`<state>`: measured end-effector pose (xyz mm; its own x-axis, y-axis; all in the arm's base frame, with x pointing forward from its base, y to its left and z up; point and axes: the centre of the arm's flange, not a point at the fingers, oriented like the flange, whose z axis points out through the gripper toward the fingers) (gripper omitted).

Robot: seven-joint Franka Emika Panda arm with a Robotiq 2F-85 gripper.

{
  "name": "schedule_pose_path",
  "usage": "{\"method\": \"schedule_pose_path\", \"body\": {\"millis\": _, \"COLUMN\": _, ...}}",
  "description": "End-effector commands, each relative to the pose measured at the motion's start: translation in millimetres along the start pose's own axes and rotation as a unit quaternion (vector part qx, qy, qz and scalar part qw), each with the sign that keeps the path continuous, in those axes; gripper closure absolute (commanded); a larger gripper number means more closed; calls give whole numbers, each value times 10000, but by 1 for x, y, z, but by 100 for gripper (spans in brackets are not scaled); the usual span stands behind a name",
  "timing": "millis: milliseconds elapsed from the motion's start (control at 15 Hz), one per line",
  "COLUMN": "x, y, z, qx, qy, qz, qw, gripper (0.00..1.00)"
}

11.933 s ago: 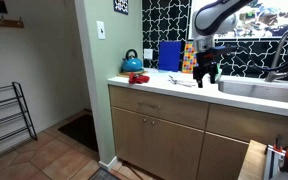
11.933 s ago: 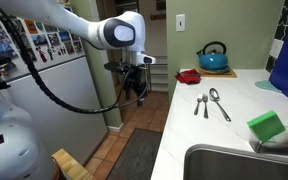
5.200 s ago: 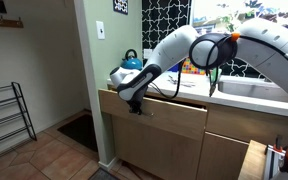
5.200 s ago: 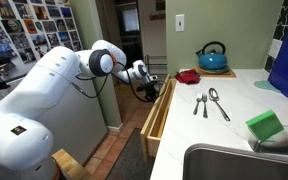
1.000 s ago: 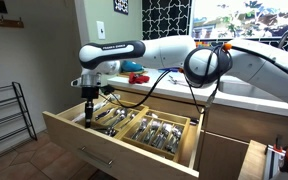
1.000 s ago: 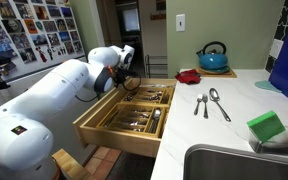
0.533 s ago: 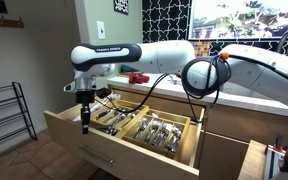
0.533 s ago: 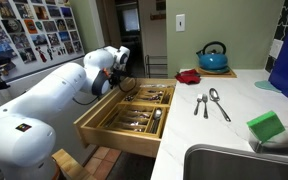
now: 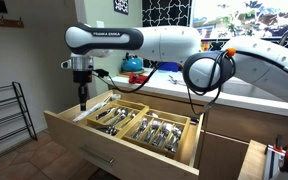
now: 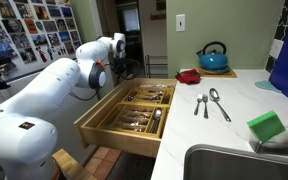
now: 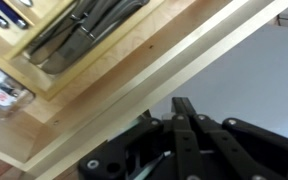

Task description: Open the drawer

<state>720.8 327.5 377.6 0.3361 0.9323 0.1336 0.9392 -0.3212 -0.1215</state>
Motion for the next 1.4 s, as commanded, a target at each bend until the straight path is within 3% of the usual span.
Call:
{"method": "schedule_pose_path", "body": {"millis": 0, "x": -28, "y": 6, "z": -43, "qx": -622, "qy": -201, "qz": 767, "qw": 9949, "gripper": 67}}
{"method": "schedule_pose_path", "body": {"millis": 333, "x": -103, "y": 15, "z": -79, "qx": -1028, "qy": -307, "qz": 2083, "qw": 9722, "gripper": 28}}
{"method": "schedule_pose_path", "body": {"millis": 533, "x": -136, "y": 4, "z": -84, "qx": -943, "qy": -486, "qz": 2848, "qw": 9527, "gripper": 5}}
{"method": "schedule_pose_path", "body": {"millis": 667, "x": -142, "y": -3, "z": -88, "qx": -860, "qy": -633, "qz": 3259, "qw": 9393, "gripper": 0}}
{"method": "schedule_pose_path", "body": {"millis": 800, "x": -142, "y": -12, "z": -93, "qx": -777, "qy": -796, "qz": 3447, "qw": 9321, "gripper": 0}}
{"method": "schedule_pose_path", "body": {"millis": 867, "x": -141, "y": -17, "z": -96, "qx": -707, "qy": -837, "qz": 3465, "qw": 9316, "gripper": 0}}
{"method": "schedule_pose_path", "body": {"millis": 1200, "x": -139, "y": -41, "z": -116, "qx": -729, "qy": -999, "qz": 2900, "qw": 9490, "gripper": 0}}
{"method": "schedule_pose_path", "body": {"millis": 1267, "x": -97, "y": 17, "z": -135, "qx": -656, "qy": -847, "qz": 3105, "qw": 9445, "gripper": 0}}
{"method": "schedule_pose_path", "body": {"millis": 1333, "x": -96, "y": 14, "z": -140, "qx": -689, "qy": -849, "qz": 3026, "qw": 9468, "gripper": 0}}
